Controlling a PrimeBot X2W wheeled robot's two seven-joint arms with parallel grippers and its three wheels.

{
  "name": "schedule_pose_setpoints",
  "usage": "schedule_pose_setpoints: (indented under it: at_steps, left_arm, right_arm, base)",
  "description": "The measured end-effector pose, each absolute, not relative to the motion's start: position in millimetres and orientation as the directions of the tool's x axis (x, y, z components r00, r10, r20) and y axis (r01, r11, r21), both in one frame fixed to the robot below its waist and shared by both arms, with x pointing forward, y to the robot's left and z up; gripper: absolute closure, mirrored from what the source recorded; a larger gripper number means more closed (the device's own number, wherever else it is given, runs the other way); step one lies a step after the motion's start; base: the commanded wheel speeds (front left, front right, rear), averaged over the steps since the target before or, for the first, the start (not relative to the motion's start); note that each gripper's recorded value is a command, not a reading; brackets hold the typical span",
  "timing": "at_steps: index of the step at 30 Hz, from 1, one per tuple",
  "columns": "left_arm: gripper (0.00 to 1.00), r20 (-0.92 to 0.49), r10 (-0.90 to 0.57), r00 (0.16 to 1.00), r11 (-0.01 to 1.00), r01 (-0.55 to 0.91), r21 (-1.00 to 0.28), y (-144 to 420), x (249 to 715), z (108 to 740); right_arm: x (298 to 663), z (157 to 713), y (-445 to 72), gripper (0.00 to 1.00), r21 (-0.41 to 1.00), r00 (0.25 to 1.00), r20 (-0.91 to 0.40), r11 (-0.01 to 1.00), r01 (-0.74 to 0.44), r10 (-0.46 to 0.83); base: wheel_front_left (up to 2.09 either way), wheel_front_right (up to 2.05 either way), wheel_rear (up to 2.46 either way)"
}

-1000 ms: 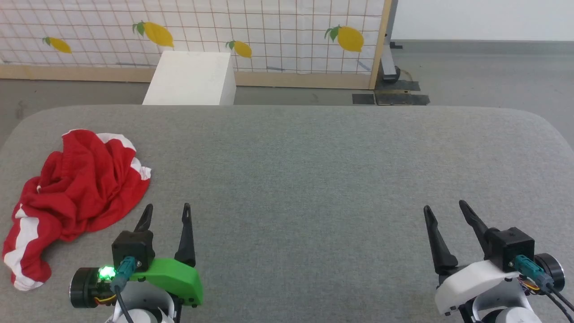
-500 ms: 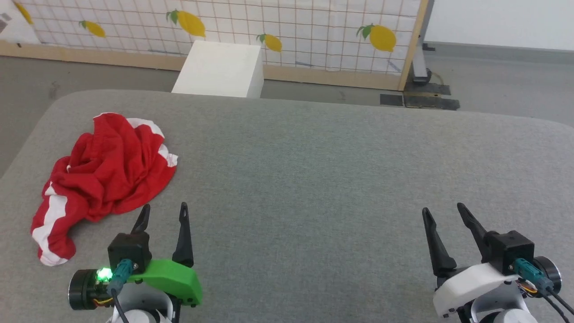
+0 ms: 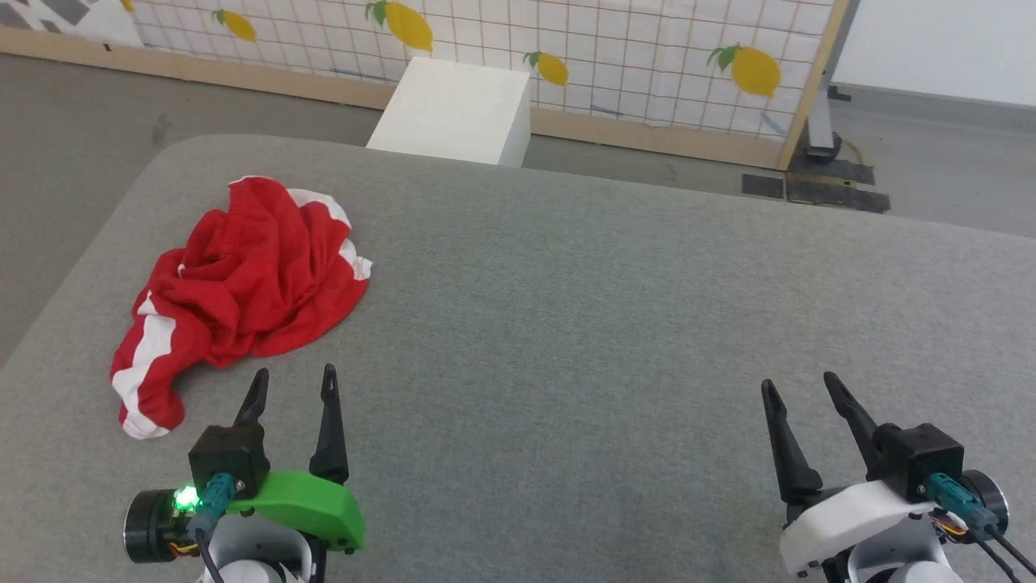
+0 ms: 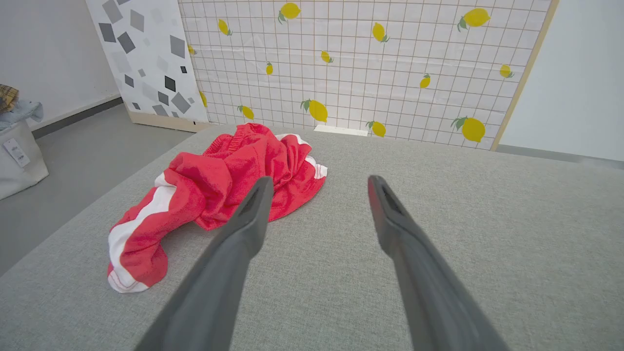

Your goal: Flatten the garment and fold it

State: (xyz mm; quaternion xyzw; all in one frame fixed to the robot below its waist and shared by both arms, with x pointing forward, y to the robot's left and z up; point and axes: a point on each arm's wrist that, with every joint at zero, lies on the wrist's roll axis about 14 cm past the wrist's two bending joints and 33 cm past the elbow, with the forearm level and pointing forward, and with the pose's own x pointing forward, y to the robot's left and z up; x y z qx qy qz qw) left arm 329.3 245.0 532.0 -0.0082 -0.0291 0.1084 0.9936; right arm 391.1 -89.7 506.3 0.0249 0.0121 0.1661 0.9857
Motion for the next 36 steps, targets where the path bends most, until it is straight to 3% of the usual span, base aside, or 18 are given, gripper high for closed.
schedule_pose_setpoints:
  at_steps: [36]
  left_arm:
    - [0.0, 0.073, 0.411, 0.909, 0.912, -0.408, -0.05, 294, 280, 525]
  right_arm:
    - [397, 492, -27, 0.0, 0.105, 0.875, -0.012, 0.87, -0.481, 0.485]
  base:
    - [0.0, 0.0, 0.0]
